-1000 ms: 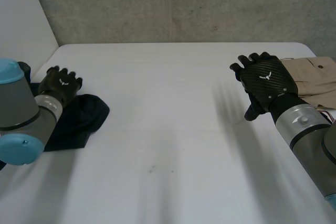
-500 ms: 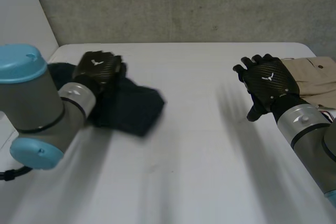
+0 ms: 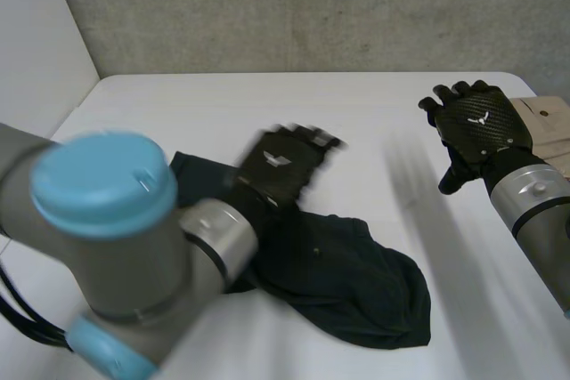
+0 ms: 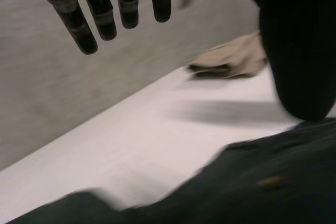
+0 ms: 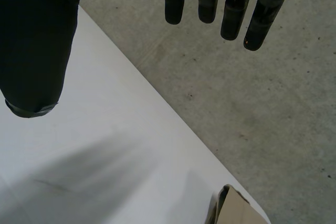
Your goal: Fold the laundry.
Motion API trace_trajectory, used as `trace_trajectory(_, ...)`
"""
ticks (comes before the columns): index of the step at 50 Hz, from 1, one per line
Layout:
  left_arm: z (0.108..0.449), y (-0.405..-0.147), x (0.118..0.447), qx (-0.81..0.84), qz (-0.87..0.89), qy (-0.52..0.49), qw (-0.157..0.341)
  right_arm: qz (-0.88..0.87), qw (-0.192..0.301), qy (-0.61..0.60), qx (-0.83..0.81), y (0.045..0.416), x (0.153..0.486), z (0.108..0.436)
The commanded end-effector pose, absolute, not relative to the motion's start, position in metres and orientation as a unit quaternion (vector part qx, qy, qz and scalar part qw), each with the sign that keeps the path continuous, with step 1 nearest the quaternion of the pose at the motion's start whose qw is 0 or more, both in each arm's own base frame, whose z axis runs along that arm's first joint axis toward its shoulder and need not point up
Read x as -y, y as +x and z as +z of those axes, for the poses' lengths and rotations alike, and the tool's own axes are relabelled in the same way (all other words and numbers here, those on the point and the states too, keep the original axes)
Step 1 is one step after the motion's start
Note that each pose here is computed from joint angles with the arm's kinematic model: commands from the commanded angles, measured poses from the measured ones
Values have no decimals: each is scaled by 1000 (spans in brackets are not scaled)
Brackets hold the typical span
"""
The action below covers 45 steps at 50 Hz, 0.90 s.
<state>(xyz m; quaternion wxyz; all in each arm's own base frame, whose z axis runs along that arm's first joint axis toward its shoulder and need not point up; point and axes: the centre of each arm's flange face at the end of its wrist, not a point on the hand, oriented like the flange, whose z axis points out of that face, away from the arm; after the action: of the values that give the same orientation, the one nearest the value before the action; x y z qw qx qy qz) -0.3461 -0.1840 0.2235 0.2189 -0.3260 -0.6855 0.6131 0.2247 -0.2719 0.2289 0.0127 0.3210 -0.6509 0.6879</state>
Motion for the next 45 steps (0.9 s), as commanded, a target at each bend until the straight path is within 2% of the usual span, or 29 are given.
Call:
trace_trajectory(1, 223, -284, 258, 714, 633, -284, 93, 667, -3, 337, 665, 229, 264, 228)
trace_trajectory(5, 213, -257, 283, 722, 626, -294, 30, 642, -21, 353, 681, 231, 257, 226)
trace_trajectory(11, 186, -241, 302, 730, 600, -328, -16, 627, -29, 359, 691, 232, 254, 219)
trace_trajectory(15, 161, -244, 309, 730, 576, -368, -16, 626, -29, 361, 691, 232, 253, 218)
trace_trajectory(20, 145, -250, 317, 729, 567, -383, 4, 624, -28, 361, 692, 234, 252, 217)
trace_trajectory(29, 138, -258, 335, 721, 577, -383, 9, 617, -30, 364, 697, 234, 248, 212)
trace_trajectory(33, 148, -255, 348, 709, 606, -359, -25, 615, -31, 364, 699, 234, 247, 210)
trace_trajectory(36, 168, -245, 366, 688, 652, -307, -90, 613, -31, 365, 700, 234, 247, 209)
trace_trajectory(37, 187, -238, 377, 667, 684, -269, -124, 612, -31, 365, 701, 234, 248, 208)
trace_trajectory(39, 209, -233, 385, 643, 714, -235, -145, 611, -31, 366, 701, 235, 248, 207)
trace_trajectory(40, 230, -232, 387, 616, 742, -217, -149, 611, -31, 366, 701, 235, 248, 207)
trace_trajectory(42, 247, -238, 385, 592, 764, -214, -141, 612, -32, 365, 701, 235, 248, 207)
trace_trajectory(43, 266, -249, 377, 561, 787, -226, -117, 611, -31, 365, 702, 235, 248, 207)
trace_trajectory(45, 278, -261, 369, 541, 800, -243, -90, 612, -31, 362, 702, 235, 249, 207)
